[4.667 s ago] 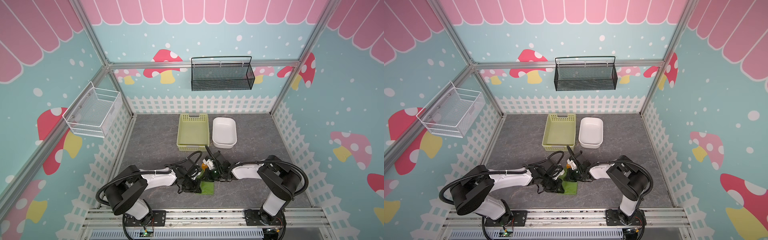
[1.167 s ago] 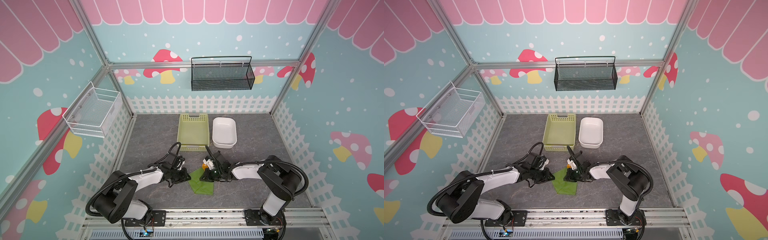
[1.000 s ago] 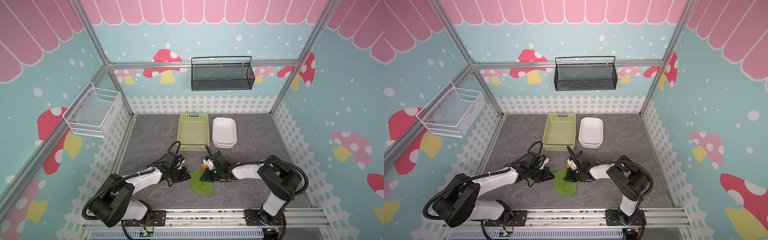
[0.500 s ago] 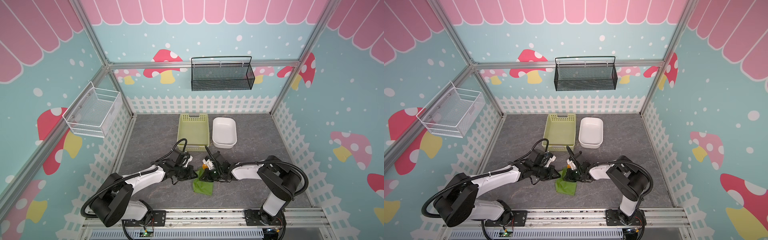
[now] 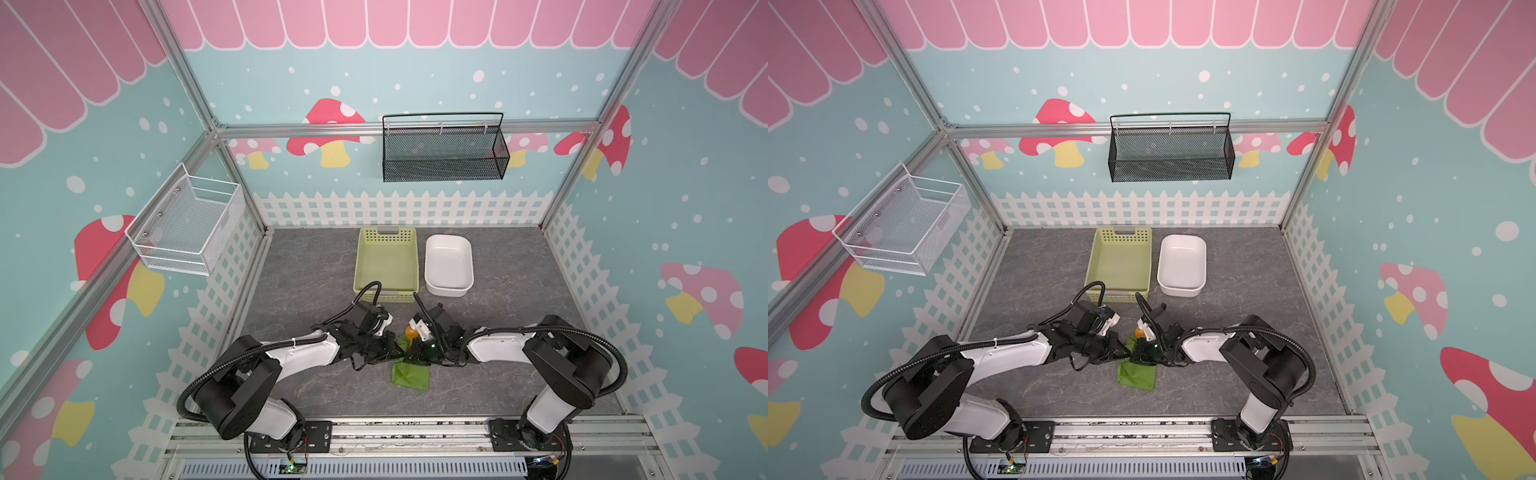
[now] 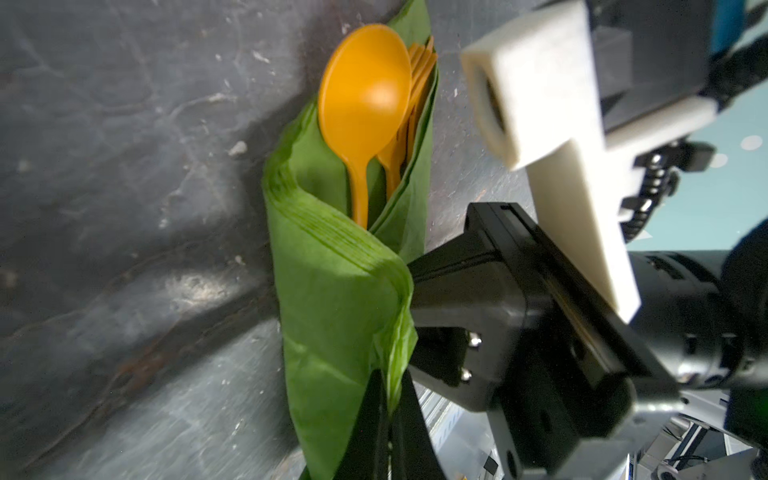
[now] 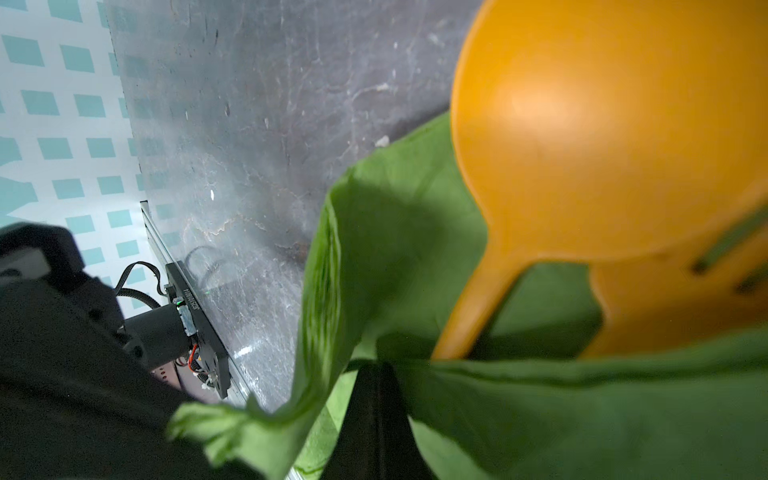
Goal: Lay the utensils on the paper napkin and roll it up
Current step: 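Grip the napkin bundle with the left gripper while the right gripper pulls the flap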
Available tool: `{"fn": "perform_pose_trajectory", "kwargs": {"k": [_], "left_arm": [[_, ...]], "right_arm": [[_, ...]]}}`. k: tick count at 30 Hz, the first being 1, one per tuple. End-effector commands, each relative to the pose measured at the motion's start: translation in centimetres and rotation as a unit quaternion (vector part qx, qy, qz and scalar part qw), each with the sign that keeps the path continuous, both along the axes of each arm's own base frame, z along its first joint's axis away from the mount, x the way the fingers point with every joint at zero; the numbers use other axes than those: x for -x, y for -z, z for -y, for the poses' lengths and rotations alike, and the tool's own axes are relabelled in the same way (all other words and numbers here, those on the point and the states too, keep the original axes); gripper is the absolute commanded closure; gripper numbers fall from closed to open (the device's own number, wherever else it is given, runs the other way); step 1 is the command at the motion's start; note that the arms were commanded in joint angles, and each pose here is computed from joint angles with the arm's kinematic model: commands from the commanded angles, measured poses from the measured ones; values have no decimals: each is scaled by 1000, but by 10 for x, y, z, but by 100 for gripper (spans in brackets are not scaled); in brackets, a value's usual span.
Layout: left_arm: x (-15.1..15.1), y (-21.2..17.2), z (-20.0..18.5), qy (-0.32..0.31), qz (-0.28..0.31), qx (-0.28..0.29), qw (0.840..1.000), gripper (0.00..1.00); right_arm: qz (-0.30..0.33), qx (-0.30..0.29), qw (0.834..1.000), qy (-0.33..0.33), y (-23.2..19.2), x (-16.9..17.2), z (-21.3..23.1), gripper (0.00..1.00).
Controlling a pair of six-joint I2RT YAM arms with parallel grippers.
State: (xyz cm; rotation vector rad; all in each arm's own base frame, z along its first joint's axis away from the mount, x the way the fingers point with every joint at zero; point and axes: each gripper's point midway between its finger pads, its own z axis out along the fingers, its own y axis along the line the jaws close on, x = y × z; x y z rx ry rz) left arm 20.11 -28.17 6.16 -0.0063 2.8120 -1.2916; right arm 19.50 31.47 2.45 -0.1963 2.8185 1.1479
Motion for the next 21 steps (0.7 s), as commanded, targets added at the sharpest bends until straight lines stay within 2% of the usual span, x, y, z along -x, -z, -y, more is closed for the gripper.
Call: {"fn": "perform_pose_trajectory", "kwargs": {"k": [1, 8, 21], "left_arm": [[0, 4, -7, -15, 6, -20, 1000, 95], [0, 9, -13, -23, 3, -32, 999, 95], [-2, 10, -17, -31, 4, -35, 999, 95]], "right_arm": [[-5, 2, 1000, 12, -6, 6, 6, 100], [-12, -24, 1000, 6, -17, 18, 6, 100], [-39, -6, 999, -13, 2, 47, 5, 100]]}}
